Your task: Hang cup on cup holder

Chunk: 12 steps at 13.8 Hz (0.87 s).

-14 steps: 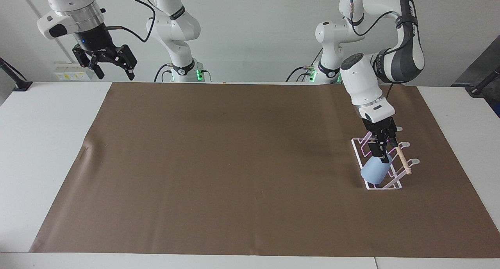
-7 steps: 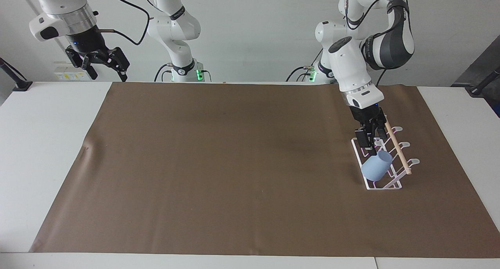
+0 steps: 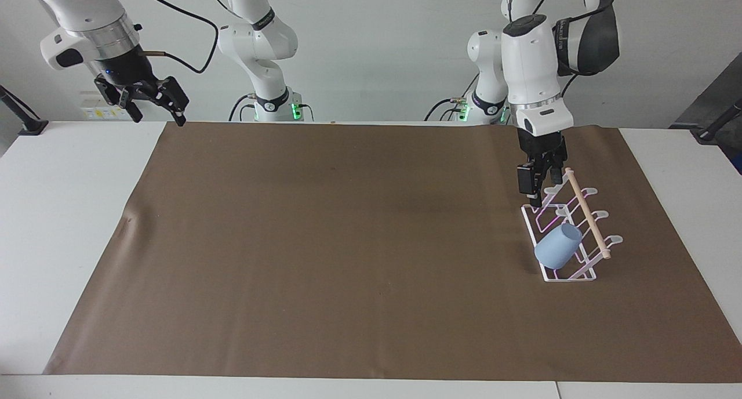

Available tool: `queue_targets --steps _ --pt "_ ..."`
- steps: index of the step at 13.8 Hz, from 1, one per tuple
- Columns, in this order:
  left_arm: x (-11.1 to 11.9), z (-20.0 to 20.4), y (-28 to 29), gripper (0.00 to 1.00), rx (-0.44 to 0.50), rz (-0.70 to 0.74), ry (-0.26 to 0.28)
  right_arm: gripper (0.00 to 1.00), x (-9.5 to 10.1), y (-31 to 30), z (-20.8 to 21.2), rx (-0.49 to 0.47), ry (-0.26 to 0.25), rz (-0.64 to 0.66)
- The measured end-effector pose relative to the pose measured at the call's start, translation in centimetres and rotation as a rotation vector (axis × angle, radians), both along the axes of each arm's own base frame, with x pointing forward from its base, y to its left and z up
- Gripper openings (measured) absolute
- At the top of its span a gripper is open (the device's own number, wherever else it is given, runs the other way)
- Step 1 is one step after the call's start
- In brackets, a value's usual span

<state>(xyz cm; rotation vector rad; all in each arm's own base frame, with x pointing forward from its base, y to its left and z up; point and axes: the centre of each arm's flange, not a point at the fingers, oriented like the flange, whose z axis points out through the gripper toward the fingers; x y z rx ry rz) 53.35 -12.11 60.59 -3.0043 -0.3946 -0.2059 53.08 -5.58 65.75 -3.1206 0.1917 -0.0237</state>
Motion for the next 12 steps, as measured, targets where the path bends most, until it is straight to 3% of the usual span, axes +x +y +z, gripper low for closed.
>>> queue_targets --steps 5,12 --pt "-0.4 2.0 2.7 1.00 -0.097 -0.230 0.108 1.00 -0.1 1.3 0.3 -0.002 -0.005 0.024" --pt "-0.2 5.3 4.5 1.00 -0.120 -0.340 0.147 1.00 -0.2 1.6 0.2 -0.002 0.001 0.028"
